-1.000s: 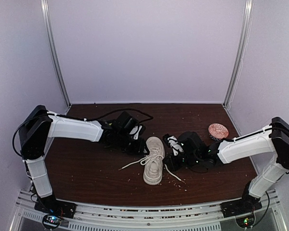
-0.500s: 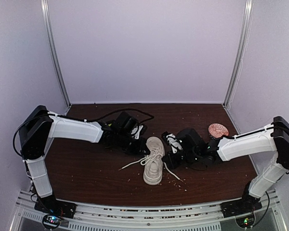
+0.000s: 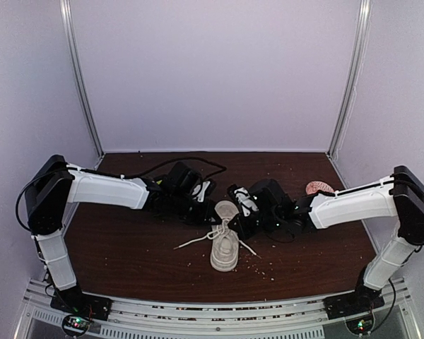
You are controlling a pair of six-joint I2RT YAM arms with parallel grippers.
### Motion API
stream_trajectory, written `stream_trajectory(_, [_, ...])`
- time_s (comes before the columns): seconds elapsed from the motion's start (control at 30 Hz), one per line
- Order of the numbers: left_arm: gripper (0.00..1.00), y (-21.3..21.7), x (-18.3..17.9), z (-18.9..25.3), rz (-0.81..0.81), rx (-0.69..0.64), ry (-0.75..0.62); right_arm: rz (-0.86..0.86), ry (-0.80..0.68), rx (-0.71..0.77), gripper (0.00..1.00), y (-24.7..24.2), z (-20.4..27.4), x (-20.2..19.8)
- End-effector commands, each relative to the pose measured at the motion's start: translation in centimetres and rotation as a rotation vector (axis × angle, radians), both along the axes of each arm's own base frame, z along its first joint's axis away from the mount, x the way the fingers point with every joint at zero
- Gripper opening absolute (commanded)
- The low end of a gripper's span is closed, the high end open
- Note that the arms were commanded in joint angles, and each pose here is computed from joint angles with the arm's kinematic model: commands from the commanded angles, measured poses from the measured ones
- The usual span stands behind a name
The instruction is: Tie the shoes
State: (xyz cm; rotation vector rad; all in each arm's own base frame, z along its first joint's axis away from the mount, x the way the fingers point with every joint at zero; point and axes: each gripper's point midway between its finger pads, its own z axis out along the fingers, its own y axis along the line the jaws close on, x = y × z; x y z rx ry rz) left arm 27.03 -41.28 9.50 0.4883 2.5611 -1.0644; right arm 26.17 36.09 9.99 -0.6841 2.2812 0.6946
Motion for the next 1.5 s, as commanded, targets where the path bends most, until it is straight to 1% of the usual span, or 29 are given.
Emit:
stream_trajectory(0.0, [0.00,-0.5,0.2,2.2,-0.029,-0.059,-0.055,0.021,0.013,-0.018,0.00,0.7,-0.5,0.2])
stream_trajectory(0.2, [0.00,-0.9,-0.3,2.4,-0.060,-0.078,-0.066,0.029,0.030,-0.031,0.00,1.3,-1.4,0.4])
stream_trajectory(0.43, [0.00,-1.7,-1.8,2.2,-0.131,-0.083,-0.071,0.023,0.042,-0.028,0.00,1.6,-2.0,0.6])
stream_trajectory(0.57, [0.00,-1.2,-2.1,1.3,-0.139,-0.047,-0.056,0.019,0.045,-0.026,0.00,1.5,-2.2,0.6])
stream_trajectory(0.67, [0.00,-0.4,-1.9,1.3,-0.131,0.008,-0.069,0.018,0.047,-0.026,0.00,1.4,-2.3,0.5])
stream_trajectory(0.7, [0.03,0.0,-1.6,1.3,-0.119,0.034,-0.074,0.017,0.049,-0.026,0.00,1.4,-2.4,0.5])
stream_trajectory(0.77, [0.10,0.4,-1.0,2.2,-0.100,0.038,-0.097,0.016,0.050,-0.027,0.00,1.3,-2.5,0.4])
stream_trajectory(0.87, [0.25,1.0,0.1,3.4,-0.066,0.024,-0.129,0.014,0.052,-0.028,0.00,1.1,-2.6,0.3])
stream_trajectory(0.93, [0.29,1.3,0.8,3.9,-0.043,0.030,-0.145,0.014,0.053,-0.028,0.00,1.1,-2.7,0.2])
stream_trajectory(1.03, [0.31,1.7,1.8,3.7,-0.007,0.043,-0.142,0.014,0.052,-0.025,0.00,1.1,-2.6,0.3])
stream_trajectory(1.13, [0.31,2.0,2.3,2.5,0.017,0.079,-0.114,0.013,0.050,-0.020,0.00,1.1,-2.5,0.3])
stream_trajectory(1.23, [0.28,2.1,2.2,0.5,0.009,0.129,-0.067,0.012,0.048,-0.016,0.00,1.1,-2.4,0.3])
stream_trajectory(1.33, [0.23,1.7,1.8,-0.5,-0.010,0.131,-0.032,0.013,0.048,-0.016,0.00,1.2,-2.4,0.3])
stream_trajectory(1.47, [0.19,1.3,1.5,-0.8,-0.034,0.113,-0.014,0.011,0.047,-0.012,0.00,1.2,-2.3,0.3])
